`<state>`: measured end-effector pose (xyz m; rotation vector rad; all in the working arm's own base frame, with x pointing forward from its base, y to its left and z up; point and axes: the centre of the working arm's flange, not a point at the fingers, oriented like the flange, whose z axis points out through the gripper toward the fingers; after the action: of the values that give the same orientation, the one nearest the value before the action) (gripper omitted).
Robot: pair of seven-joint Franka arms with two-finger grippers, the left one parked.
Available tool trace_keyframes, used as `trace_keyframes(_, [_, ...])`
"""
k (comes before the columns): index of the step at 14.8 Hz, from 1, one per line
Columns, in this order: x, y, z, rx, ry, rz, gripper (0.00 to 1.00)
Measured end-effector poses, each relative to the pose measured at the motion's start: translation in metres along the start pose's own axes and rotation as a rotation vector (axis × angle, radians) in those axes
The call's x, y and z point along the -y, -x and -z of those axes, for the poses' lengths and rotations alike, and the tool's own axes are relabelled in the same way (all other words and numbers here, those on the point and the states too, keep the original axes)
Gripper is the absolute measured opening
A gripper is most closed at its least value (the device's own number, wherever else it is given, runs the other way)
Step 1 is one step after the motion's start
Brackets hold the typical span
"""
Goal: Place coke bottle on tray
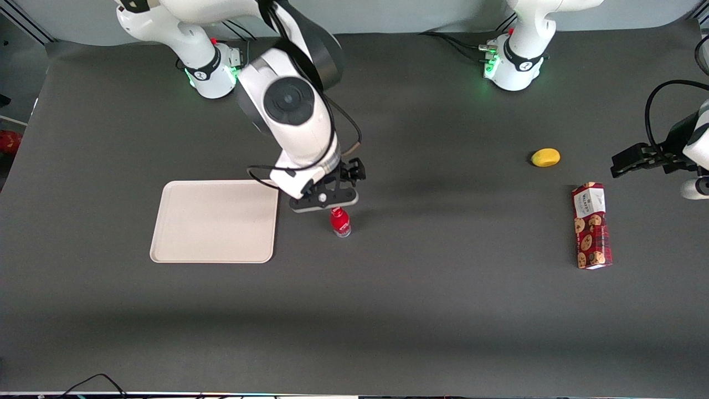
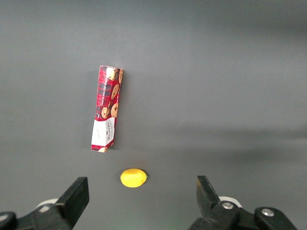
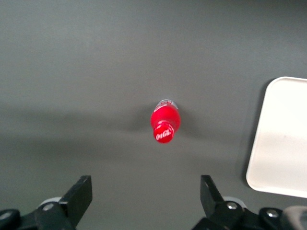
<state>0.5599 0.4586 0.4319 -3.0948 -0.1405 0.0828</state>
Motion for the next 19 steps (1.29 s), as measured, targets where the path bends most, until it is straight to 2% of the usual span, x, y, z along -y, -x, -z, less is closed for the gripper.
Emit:
trace_keyframes(8, [-0.005, -0.021, -0.098, 0.005, 0.027, -0.019, 1.00])
trace_keyframes(13, [-0.013, -0.032, -0.117, -0.016, 0.034, -0.016, 1.00])
trace_keyframes(19, [-0.015, -0.033, -0.131, -0.009, 0.043, -0.015, 1.00])
